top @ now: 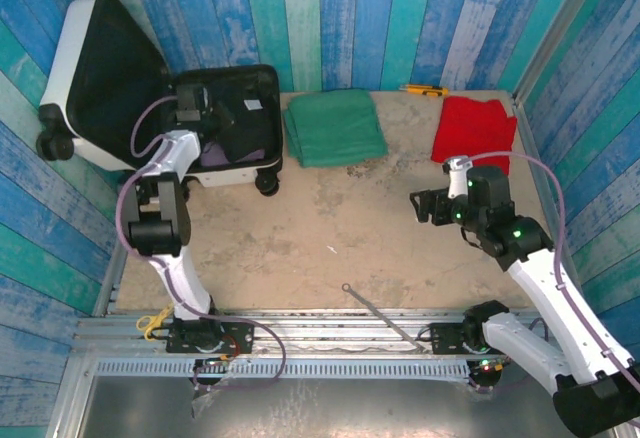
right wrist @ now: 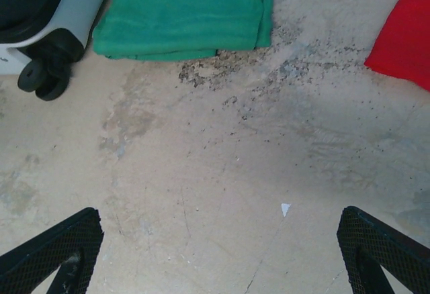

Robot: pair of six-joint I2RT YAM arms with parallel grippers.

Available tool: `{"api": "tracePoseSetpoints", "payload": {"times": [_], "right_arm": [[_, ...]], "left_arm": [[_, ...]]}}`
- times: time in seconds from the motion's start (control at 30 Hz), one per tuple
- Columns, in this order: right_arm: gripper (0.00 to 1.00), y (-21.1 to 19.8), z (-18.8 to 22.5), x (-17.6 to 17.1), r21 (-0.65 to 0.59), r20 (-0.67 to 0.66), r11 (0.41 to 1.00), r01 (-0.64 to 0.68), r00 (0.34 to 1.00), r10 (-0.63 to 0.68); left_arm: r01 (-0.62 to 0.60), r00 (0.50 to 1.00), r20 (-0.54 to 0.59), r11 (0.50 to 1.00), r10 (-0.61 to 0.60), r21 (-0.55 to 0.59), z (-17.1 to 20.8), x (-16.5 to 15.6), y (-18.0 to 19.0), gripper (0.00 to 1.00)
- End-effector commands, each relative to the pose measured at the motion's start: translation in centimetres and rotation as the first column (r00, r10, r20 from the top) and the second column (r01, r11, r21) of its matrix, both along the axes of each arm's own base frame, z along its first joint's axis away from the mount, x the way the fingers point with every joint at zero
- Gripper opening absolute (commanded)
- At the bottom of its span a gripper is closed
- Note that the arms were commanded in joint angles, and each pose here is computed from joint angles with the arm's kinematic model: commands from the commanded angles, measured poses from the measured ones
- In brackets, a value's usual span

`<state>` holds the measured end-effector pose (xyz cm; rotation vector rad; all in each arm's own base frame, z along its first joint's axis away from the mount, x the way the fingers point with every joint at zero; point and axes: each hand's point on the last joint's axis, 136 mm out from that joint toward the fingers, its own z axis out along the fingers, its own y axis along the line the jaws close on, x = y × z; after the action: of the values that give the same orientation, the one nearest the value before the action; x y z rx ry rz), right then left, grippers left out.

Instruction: Pack the luggage

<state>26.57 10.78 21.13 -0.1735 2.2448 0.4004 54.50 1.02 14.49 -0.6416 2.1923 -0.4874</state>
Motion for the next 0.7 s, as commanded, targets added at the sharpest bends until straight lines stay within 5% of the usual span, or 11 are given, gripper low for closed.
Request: {"api": "tracePoseSetpoints", "payload": {"times": [0.0,0.27,0.47,0.67], "right_arm": [[0.93,-0.5,0.3,0.7,-0.005,0.025,0.999,0.037,0.999,-0.037],[0.88,1.1,1.8,2.8,0.045,0.083,0.999,-0.001,0.997,-0.002],[0.95,4.3,2.9,5.8,0.136,0.069,0.987,-0.088,0.994,0.079],[1.0,7.1,1.5,11.9,0.141,-0.036,0.984,-0.112,0.992,0.118]], "left_arm": [[-0.059,0.994,-0.098,0.992,0.048,-0.111,-4.3,0.3,1.7,0.48],[-0.089,0.986,-0.145,0.996,0.088,-0.005,-5.6,-0.8,3.3,0.49],[-0.146,0.989,0.028,0.986,0.144,0.083,1.6,-3.3,4.3,0.99],[-0.151,0.964,0.247,0.97,0.102,0.189,10.4,-8.2,1.9,0.94]]}}
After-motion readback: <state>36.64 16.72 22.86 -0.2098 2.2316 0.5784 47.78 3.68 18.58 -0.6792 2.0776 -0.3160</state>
